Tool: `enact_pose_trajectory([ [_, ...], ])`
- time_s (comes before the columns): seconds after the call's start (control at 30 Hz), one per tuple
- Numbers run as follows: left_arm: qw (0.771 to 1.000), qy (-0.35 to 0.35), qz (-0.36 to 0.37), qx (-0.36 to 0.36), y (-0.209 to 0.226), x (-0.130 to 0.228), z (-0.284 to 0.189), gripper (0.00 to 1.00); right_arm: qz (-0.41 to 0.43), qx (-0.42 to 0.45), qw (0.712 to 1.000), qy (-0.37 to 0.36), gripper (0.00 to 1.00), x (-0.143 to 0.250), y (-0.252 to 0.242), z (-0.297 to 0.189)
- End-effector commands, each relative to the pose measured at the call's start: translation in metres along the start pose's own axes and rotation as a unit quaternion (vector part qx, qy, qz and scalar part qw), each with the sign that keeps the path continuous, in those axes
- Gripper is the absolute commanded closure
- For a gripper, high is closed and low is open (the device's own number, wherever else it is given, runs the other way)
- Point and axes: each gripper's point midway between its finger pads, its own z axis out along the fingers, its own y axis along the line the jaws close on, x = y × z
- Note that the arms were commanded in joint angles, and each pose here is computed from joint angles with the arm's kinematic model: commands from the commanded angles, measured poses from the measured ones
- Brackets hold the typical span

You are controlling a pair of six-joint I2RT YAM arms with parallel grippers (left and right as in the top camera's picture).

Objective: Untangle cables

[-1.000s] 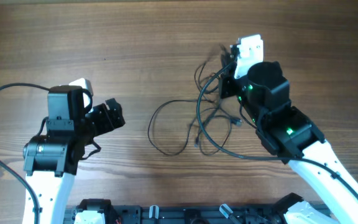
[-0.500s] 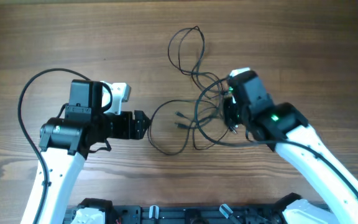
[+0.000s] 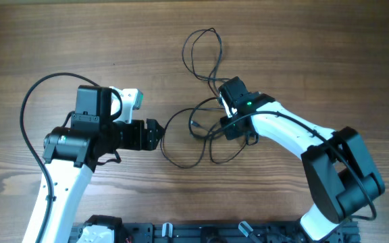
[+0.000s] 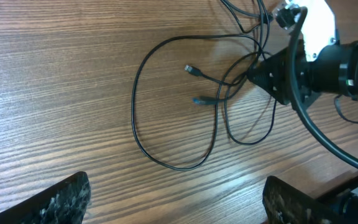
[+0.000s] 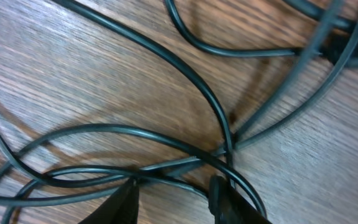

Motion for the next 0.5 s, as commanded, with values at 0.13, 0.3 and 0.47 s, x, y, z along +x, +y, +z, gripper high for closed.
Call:
enact_pose_trajectory([
  [0.13,1.0,-0.005,0.014,0.011,-0.006,-0.004,-0.002,0.1,-0.007,-0.016,0.999,-0.034,0.67,-0.019,0.006,0.022],
  [0.3,1.0,-0.005,0.014,0.011,-0.006,-0.004,-0.002,0.1,0.002,-0.032,0.999,-0.042,0.96,-0.023,0.011,0.021],
  [0.47,1.0,-0.005,0.015,0.009,-0.005,-0.004,-0.002,0.1,0.0,-0.072,0.996,-0.054,0.96,-0.032,0.025,0.003],
])
